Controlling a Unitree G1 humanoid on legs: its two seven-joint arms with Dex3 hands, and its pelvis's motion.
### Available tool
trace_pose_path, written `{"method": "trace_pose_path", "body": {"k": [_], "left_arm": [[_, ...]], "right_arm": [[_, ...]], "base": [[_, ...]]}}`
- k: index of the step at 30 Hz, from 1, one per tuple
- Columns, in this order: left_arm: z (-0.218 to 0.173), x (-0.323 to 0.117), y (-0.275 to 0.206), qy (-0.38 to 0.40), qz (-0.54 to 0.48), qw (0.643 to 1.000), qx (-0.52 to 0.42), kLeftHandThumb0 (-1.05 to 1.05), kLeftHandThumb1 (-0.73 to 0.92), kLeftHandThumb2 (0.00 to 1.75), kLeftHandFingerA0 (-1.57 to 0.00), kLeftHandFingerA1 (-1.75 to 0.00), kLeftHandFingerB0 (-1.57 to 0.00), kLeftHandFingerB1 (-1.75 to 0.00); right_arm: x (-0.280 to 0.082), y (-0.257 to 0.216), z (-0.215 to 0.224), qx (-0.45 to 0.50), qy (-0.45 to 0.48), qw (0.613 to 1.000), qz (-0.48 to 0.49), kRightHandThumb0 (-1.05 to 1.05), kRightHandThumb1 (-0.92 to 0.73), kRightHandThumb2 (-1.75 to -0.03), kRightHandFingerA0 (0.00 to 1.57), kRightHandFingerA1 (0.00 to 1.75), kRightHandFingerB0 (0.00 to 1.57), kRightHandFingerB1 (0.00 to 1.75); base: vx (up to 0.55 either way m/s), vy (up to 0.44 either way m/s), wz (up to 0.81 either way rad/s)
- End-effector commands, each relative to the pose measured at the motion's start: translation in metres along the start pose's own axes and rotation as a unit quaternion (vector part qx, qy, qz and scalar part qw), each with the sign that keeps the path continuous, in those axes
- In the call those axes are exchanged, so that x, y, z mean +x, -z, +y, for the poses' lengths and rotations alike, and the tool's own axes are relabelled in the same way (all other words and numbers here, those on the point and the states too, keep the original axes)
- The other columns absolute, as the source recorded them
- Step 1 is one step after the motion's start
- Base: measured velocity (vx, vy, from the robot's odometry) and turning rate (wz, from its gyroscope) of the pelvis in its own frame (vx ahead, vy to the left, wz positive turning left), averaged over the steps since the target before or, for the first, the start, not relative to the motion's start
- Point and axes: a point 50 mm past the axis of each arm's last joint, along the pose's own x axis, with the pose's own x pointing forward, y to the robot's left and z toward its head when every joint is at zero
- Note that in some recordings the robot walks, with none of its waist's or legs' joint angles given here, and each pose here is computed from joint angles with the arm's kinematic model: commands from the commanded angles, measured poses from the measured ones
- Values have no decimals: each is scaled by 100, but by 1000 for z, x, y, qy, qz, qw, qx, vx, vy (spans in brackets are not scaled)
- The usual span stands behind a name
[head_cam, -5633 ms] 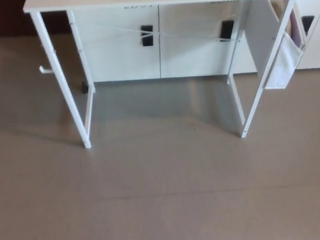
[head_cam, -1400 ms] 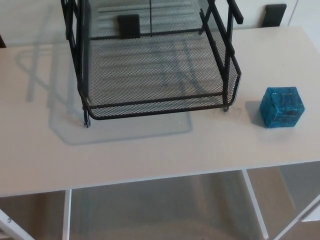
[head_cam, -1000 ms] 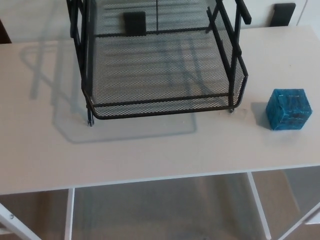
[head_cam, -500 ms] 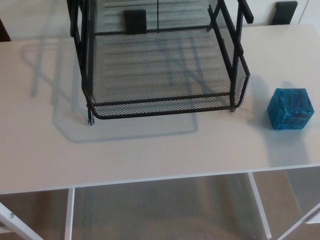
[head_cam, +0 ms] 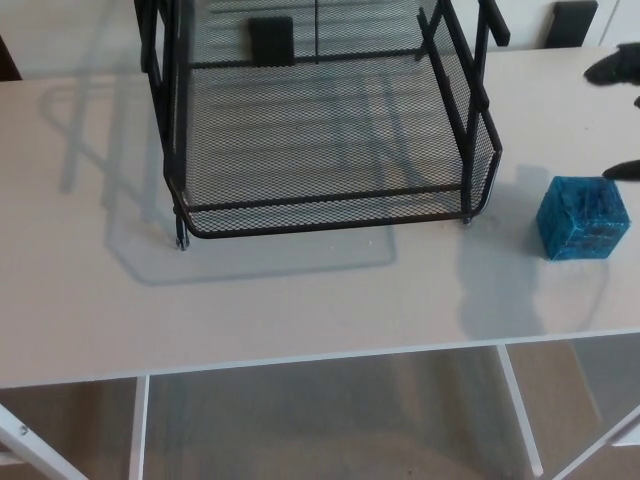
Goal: The robot walks towards a desk on which a file tray is kept in the middle and a cube is kept to its right. The robot lifts the cube using its right hand and places it on the file tray.
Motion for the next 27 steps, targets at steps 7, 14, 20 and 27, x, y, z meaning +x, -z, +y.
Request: {"method": "trace_pose_path", "body": {"k": [7,14,20,27], "left_arm": [[10,-1,-9,-15,-33,998,52,-83,73,104,-27,-54,-12,-43],[9,1,-9,-21,-34,998,51,-79,74,103,-28,-54,-12,-44],[9,3,-13,-22,-36,997,58,-81,74,105,-31,-56,-15,-45],[11,2,-17,-21,-40,997,69,-79,75,106,-32,-56,-16,-47]], "right_arm": [[13,-14,10,-56,-26,997,44,-62,-37,-80,0,24,3,32],[17,-12,27,-69,-55,995,46,-74,-42,-77,0,3,8,27],[18,6,43,-104,-74,989,79,-60,-36,-78,0,21,2,29],[19,19,56,-154,-89,978,108,-73,-43,-81,5,9,5,25]], "base": [[0,0,0],[0,0,0],[0,0,0],[0,0,0]]}}
